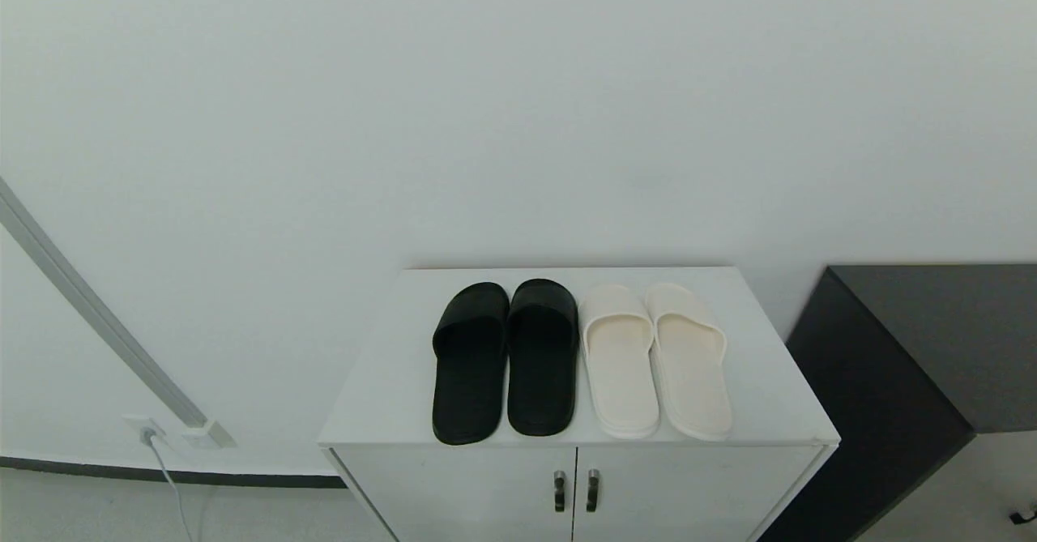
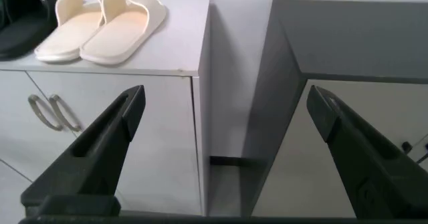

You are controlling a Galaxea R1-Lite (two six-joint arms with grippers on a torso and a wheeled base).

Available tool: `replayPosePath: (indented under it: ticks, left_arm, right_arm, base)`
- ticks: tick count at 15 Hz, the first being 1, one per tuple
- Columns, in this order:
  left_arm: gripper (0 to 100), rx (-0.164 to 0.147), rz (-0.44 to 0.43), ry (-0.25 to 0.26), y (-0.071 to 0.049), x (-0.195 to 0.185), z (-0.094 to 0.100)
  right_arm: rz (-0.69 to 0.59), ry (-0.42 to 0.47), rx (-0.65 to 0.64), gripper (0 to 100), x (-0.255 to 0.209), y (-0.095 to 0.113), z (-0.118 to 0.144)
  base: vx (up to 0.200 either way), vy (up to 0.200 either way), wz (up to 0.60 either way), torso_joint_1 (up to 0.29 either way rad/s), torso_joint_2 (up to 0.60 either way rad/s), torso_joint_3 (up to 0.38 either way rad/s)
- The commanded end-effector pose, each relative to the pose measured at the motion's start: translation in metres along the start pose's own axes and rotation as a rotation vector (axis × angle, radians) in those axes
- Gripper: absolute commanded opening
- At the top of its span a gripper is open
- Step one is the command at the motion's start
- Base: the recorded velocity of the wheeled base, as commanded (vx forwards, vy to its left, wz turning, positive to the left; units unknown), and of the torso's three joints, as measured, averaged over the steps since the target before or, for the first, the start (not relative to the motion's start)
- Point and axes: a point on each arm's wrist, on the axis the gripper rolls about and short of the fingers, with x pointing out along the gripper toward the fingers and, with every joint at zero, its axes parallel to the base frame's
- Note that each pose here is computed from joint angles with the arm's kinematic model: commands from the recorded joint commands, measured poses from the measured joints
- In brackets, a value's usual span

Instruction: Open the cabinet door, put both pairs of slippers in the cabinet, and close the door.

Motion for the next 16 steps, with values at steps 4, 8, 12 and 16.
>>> replayPosePath:
  ticks: [4, 8, 12, 16]
  left_arm:
    - [0, 0.001, -0.001, 0.000, 0.000, 0.000, 0.000]
    - [0, 0.001, -0.001, 0.000, 0.000, 0.000, 0.000]
    - [0, 0.009, -0.003, 0.000, 0.000, 0.000, 0.000]
    - [0, 0.007, -0.001, 0.000, 0.000, 0.000, 0.000]
  right_arm:
    - [0.057, -0.107, 0.174, 100, -0.011, -0.002, 0.060]
    - [0.183, 0.195, 0.164, 100, 0.020, -0.002, 0.063]
    - [0.303, 0.326, 0.158, 100, 0.087, 0.006, 0.082]
    - [0.365, 0.308, 0.121, 100, 0.163, 0.039, 0.101]
  base:
    - [0.000, 0.000, 0.00, 0.000, 0.00, 0.000]
    - [0.000, 0.000, 0.00, 0.000, 0.00, 0.000]
    - [0.000, 0.000, 0.00, 0.000, 0.00, 0.000]
    - [0.000, 0.000, 0.00, 0.000, 0.00, 0.000]
